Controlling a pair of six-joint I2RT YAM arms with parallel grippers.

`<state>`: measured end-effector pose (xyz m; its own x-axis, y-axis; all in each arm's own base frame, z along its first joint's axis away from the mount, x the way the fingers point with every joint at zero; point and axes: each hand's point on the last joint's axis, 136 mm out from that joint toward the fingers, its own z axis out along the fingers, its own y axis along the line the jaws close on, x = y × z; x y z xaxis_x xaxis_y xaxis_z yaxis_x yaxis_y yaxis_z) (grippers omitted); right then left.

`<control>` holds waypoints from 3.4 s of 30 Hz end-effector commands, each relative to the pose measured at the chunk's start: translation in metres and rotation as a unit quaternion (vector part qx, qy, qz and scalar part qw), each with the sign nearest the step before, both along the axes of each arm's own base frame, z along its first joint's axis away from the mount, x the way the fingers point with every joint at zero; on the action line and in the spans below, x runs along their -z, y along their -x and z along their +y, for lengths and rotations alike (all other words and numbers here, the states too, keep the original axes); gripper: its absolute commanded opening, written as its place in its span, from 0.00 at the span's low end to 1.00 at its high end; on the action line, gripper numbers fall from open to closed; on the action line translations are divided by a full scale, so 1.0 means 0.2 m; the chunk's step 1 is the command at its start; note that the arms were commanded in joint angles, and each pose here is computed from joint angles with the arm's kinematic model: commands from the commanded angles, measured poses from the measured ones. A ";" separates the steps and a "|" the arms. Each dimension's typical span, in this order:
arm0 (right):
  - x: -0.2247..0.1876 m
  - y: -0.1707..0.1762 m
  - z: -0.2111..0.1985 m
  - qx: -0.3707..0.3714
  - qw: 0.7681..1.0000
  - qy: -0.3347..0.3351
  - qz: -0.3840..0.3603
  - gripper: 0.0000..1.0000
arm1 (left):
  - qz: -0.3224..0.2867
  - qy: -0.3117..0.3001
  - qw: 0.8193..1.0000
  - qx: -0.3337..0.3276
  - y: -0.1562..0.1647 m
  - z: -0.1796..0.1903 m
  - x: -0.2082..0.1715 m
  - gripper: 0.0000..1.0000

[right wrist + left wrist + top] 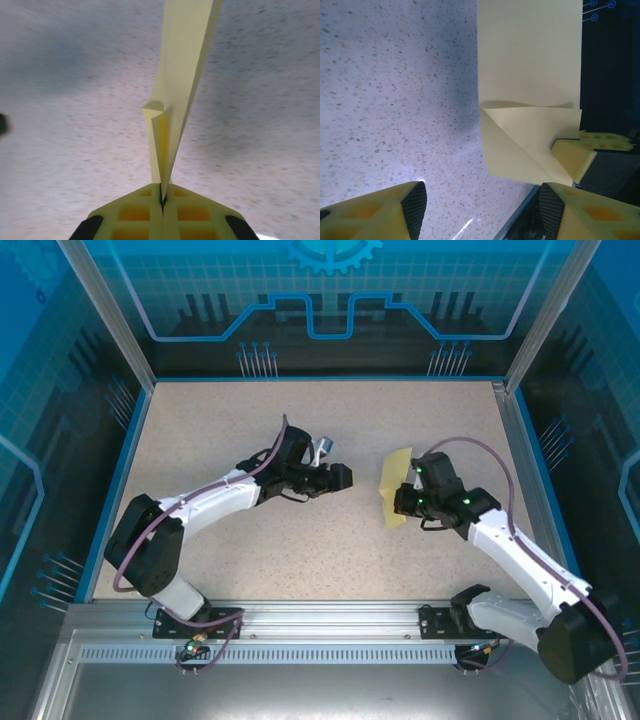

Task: Fold a paper plane with a square sheet of paper (pick it up from the middle)

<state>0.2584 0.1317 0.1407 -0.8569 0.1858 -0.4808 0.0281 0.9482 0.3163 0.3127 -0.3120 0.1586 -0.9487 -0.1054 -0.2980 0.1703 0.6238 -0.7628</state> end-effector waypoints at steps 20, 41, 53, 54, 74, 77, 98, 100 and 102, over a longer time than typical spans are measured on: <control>0.35 0.08 0.45 -0.126 0.923 0.357 0.071 0.18 | 0.007 -0.042 0.996 -0.073 -0.04 0.55 -0.04 0.70; 0.30 0.16 0.42 -0.128 0.990 -0.004 0.067 0.53 | 0.038 -0.045 0.998 0.009 0.14 0.27 0.13 0.69; 0.40 0.19 0.17 -0.067 0.988 -0.098 0.099 0.55 | 0.005 -0.146 0.983 0.109 0.17 -0.09 0.43 0.46; 0.41 0.19 0.16 -0.065 0.987 -0.103 0.101 0.55 | -0.002 -0.159 0.981 0.113 0.16 -0.09 0.44 0.44; 0.50 0.20 0.25 -0.089 0.974 -0.160 0.133 0.55 | 0.024 -0.230 0.965 0.120 0.14 -0.04 0.71 0.36; 0.52 0.22 0.25 -0.092 0.974 -0.151 0.144 0.54 | 0.024 -0.230 0.965 0.120 0.14 -0.04 0.71 0.36; 0.47 0.27 0.36 -0.122 0.965 -0.184 0.143 0.50 | 0.032 -0.231 0.964 0.125 0.18 -0.02 0.76 0.35; 0.46 0.28 0.36 -0.121 0.965 -0.188 0.140 0.48 | 0.032 -0.231 0.964 0.125 0.18 -0.02 0.75 0.35; 0.45 0.28 0.37 -0.121 0.963 -0.197 0.138 0.45 | 0.030 -0.231 0.964 0.125 0.17 -0.02 0.75 0.35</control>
<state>0.2104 0.2007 0.0479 -0.9800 0.0898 -0.1779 -0.0434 0.7750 0.6305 0.2817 -0.3221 0.0208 -0.9483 0.2327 -0.2160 0.3085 0.8360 -0.4537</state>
